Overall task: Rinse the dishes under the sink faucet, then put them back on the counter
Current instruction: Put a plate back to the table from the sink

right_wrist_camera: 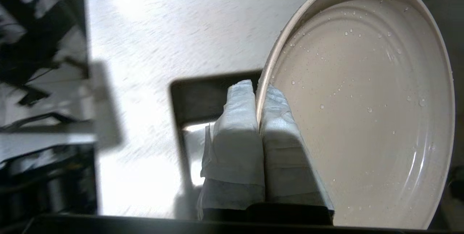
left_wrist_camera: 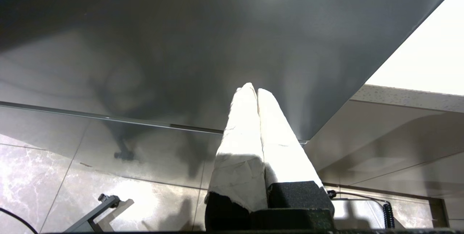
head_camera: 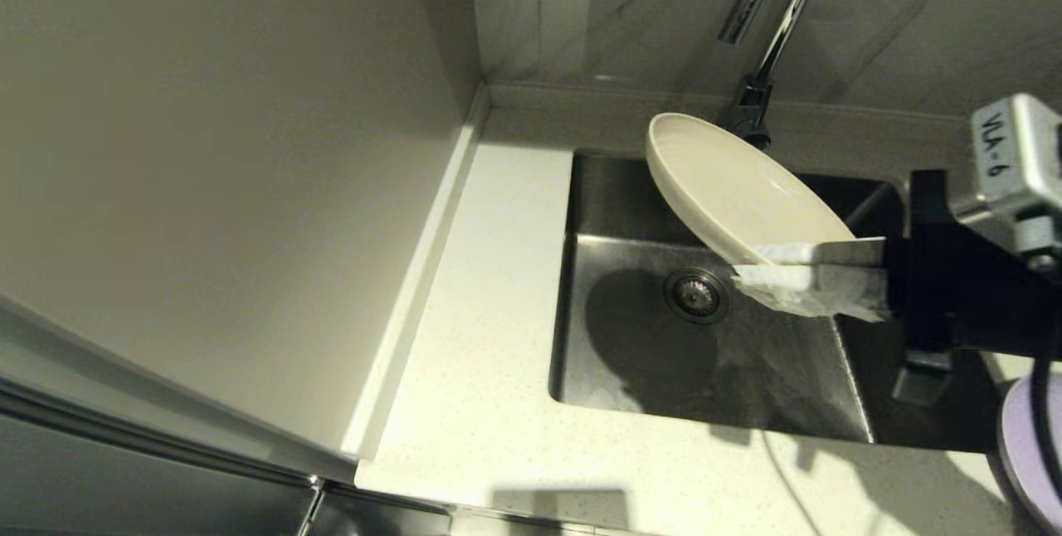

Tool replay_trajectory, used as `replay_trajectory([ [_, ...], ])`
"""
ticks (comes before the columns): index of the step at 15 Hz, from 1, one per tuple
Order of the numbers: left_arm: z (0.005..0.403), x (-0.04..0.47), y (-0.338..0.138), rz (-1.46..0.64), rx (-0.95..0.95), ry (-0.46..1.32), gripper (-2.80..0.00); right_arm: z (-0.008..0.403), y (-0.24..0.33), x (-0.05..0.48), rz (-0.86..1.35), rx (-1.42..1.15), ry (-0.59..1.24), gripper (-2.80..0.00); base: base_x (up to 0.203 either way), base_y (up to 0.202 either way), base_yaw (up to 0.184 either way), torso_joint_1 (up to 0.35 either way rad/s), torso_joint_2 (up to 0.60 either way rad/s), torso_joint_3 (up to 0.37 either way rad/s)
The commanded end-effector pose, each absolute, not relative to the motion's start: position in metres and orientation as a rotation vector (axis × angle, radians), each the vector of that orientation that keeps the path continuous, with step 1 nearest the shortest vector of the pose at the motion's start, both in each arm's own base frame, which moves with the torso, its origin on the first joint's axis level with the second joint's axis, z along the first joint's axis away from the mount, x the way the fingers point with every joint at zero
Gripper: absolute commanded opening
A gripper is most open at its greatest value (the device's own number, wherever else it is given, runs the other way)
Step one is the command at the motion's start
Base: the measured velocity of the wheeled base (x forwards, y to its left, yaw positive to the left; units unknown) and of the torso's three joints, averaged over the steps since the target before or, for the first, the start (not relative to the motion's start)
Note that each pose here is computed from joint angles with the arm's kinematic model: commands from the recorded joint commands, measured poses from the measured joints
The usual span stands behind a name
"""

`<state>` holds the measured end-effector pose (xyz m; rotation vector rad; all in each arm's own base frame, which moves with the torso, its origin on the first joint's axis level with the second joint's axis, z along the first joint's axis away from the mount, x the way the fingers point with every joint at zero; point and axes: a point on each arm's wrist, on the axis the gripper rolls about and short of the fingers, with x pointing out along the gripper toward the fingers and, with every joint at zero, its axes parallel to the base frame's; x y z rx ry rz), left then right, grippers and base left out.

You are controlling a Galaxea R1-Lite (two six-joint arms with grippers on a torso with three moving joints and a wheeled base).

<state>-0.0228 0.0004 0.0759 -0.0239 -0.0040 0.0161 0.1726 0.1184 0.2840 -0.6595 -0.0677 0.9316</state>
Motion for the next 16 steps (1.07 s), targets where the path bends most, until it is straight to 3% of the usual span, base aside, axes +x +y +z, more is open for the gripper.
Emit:
replay_trajectory([
  [1, 0.076, -0.023, 0.000, 0.017, -0.025, -0.006, -2.80, 0.264, 0.139, 0.190, 0.959, -0.667, -0.074, -2.80, 0.000, 0.000, 0.000, 0.000, 0.00, 0.000],
  [4, 0.076, -0.023, 0.000, 0.017, -0.025, -0.006, -2.80, 0.257, 0.158, 0.192, 1.015, -0.676, -0.072, -2.80, 0.000, 0.000, 0.000, 0.000, 0.00, 0.000],
  [12, 0.076, -0.023, 0.000, 0.017, -0.025, -0.006, -2.80, 0.232, 0.220, 0.218, 0.985, -0.798, -0.352, -2.80, 0.000, 0.000, 0.000, 0.000, 0.00, 0.000],
  [16, 0.076, -0.023, 0.000, 0.017, -0.025, -0.006, -2.80, 0.208, 0.229, 0.210, 1.068, -0.856, -0.345, -2.80, 0.000, 0.000, 0.000, 0.000, 0.00, 0.000],
])
